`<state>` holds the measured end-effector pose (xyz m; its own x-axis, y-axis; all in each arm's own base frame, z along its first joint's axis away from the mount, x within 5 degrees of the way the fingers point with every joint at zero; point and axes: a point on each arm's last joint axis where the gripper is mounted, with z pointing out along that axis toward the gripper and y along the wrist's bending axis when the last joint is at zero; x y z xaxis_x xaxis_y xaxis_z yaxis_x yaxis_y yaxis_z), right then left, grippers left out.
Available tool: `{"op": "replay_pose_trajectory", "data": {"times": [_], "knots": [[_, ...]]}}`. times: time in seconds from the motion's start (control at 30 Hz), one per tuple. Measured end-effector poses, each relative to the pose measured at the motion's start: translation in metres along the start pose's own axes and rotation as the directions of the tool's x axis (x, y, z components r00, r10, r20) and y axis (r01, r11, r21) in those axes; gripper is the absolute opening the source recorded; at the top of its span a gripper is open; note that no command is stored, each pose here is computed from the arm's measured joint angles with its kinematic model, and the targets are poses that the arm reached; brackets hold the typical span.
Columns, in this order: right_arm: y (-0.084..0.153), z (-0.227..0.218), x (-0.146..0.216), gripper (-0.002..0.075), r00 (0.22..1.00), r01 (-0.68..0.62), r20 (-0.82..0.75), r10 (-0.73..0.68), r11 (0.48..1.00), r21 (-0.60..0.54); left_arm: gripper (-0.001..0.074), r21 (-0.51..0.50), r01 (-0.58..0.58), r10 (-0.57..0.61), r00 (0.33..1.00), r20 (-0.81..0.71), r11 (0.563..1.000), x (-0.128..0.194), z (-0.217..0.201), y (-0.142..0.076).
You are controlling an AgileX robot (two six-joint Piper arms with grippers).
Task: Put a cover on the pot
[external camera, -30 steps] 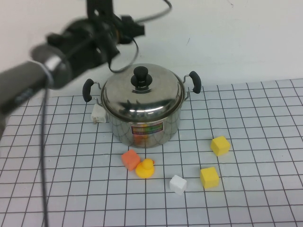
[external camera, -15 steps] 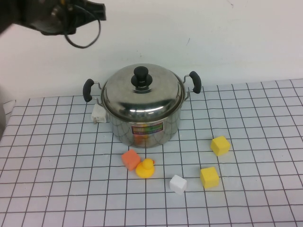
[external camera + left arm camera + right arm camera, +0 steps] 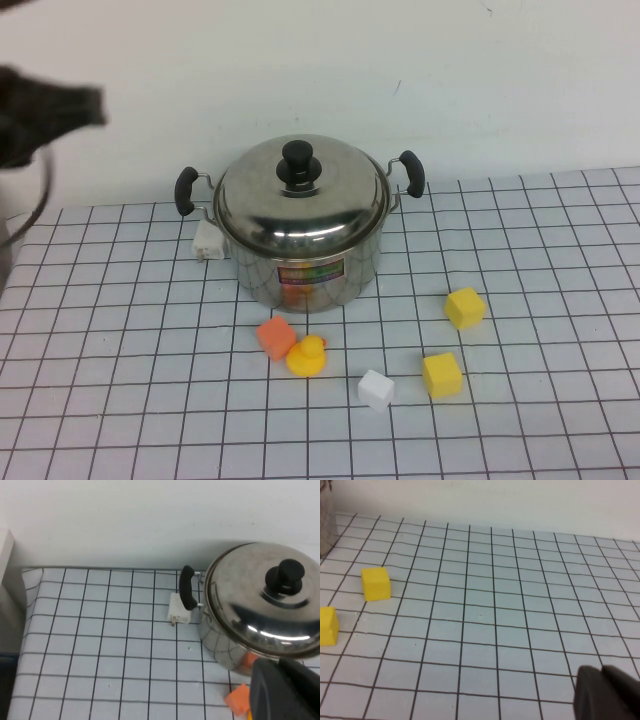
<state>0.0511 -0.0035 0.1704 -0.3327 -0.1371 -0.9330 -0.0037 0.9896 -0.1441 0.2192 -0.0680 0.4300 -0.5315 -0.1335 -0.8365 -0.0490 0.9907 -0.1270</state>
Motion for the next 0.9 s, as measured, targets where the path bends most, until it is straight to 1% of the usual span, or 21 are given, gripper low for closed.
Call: {"op": "replay_pose_trajectory", "data": {"times": [0.13, 0.23, 0.4, 0.7, 0.83, 0.9], "knots": [[0.000, 0.000, 0.000, 0.0009, 1.000, 0.000, 0.000, 0.000, 1.000, 0.000, -0.0001, 0.026, 0.026, -0.027, 0.999, 0.023, 0.999, 0.024, -0.026, 0.018], [0.000, 0.000, 0.000, 0.0009, 1.000, 0.000, 0.000, 0.000, 1.000, 0.000, -0.0001, 0.034, 0.033, -0.034, 0.999, 0.025, 0.999, 0.042, -0.039, 0.029], [0.000, 0.000, 0.000, 0.0009, 1.000, 0.000, 0.000, 0.000, 1.000, 0.000, -0.0001, 0.045, 0.058, -0.060, 0.998, 0.028, 0.997, 0.062, -0.059, 0.044], [0.000, 0.000, 0.000, 0.0009, 1.000, 0.000, 0.000, 0.000, 1.000, 0.000, -0.0001, 0.019, 0.078, -0.077, 0.997, -0.028, 0.997, 0.072, -0.067, 0.050], [0.000, 0.000, 0.000, 0.0009, 1.000, 0.000, 0.000, 0.000, 1.000, 0.000, -0.0001, 0.019, 0.079, -0.078, 0.996, -0.030, 0.997, 0.074, -0.067, 0.051], [0.000, 0.000, 0.000, 0.0009, 1.000, 0.000, 0.000, 0.000, 1.000, 0.000, -0.0001, 0.027, 0.074, -0.074, 0.997, -0.004, 0.997, 0.078, -0.070, 0.054]]}}
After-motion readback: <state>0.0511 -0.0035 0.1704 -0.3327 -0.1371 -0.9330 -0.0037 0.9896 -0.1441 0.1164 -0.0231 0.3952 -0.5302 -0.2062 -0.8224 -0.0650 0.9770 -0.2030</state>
